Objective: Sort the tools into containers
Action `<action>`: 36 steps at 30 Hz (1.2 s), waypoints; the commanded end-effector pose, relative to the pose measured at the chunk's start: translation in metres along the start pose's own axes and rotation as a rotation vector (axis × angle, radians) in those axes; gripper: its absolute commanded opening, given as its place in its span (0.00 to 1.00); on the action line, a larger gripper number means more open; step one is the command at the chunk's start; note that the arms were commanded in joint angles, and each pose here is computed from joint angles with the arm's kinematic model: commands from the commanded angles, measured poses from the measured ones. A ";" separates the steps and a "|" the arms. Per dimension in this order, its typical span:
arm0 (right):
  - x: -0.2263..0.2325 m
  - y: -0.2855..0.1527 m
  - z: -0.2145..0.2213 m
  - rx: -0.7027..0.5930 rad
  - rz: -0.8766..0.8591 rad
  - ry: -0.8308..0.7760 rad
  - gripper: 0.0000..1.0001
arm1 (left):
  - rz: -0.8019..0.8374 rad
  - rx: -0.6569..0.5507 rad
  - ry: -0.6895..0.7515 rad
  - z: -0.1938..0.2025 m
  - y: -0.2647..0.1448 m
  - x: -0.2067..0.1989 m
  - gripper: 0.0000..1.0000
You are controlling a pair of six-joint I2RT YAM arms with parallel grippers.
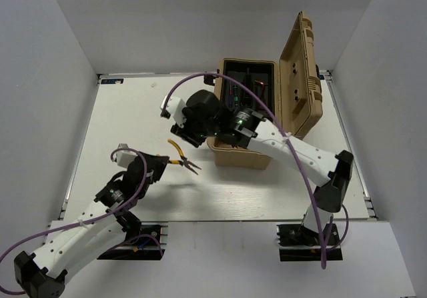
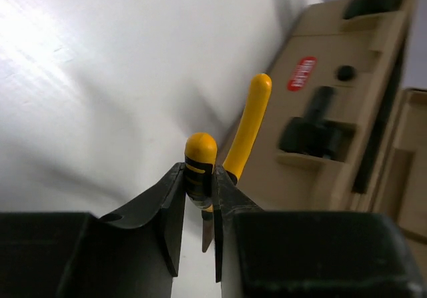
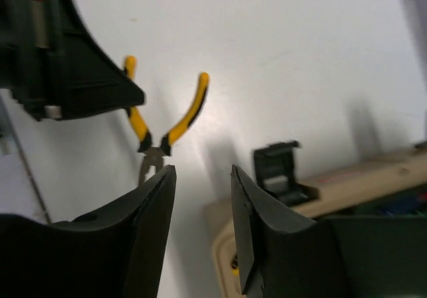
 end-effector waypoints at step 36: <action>-0.102 -0.162 0.001 -0.243 0.502 0.154 0.00 | 0.729 0.071 0.408 0.027 0.065 -0.217 0.46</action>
Point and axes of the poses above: each gripper's point midway between its finger pads, its own y axis out along the fingers, its own x axis along the line the jaws close on, z = x × y, the point moved 10 cm from there along -y, back along the fingers, and after that the axes turned 8 degrees about y, right-handed, at the moved point
